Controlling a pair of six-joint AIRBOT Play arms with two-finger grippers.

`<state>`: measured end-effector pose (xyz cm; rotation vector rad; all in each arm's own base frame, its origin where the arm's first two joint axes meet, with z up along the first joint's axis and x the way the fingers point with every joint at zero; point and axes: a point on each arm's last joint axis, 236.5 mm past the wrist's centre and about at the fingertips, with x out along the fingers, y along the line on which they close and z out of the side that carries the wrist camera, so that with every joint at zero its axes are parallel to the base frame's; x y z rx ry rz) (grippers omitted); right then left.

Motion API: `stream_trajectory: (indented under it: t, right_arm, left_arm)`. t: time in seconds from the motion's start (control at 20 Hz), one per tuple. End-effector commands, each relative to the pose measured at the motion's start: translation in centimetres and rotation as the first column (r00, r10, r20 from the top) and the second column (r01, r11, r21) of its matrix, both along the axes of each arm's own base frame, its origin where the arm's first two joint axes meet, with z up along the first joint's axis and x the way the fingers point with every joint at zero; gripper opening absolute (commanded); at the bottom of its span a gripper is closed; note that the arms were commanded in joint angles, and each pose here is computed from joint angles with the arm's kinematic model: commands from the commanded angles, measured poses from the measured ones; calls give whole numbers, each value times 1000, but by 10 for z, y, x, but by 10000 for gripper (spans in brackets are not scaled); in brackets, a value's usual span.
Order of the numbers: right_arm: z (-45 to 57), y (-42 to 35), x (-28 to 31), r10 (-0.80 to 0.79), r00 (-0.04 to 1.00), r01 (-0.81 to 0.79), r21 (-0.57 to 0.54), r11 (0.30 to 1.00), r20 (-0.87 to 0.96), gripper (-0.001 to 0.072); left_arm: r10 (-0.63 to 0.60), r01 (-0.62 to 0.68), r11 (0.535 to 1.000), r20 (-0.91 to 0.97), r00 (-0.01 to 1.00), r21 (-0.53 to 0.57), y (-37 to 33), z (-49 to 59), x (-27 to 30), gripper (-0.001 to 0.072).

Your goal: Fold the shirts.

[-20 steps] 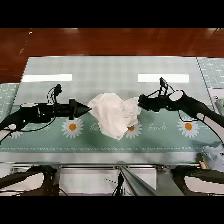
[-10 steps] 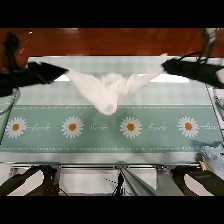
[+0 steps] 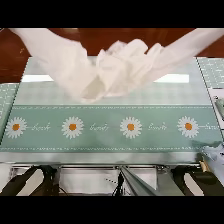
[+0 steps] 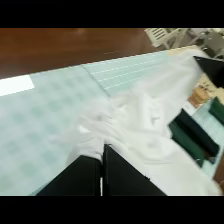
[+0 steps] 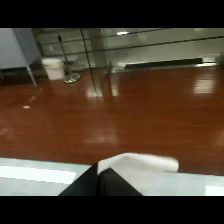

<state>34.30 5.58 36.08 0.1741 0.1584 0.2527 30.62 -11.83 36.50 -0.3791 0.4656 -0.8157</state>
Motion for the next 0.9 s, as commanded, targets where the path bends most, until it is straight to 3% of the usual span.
stream_trajectory:
  t: [0.0,0.1,0.35,0.5,0.85]
  right_arm:
    - [-32,-67,-36,-272,951,245,-180,953,-147,24]
    - [-41,-84,-55,-347,918,309,-200,930,-195,23]
    - [-1,-56,-74,-250,966,245,-73,967,-68,24]
    - [27,-47,-87,-219,975,219,-17,975,29,23]
    - [128,-36,-128,-188,931,175,69,982,314,23]
  left_arm:
    - [386,-345,895,-102,917,284,75,-42,6,23]
    - [427,-366,864,-121,896,346,86,-52,-5,23]
    - [376,-367,898,11,927,244,53,-6,-32,23]
    - [398,-423,887,157,904,187,45,31,-53,23]
    - [510,-543,835,492,705,-88,45,136,-99,23]
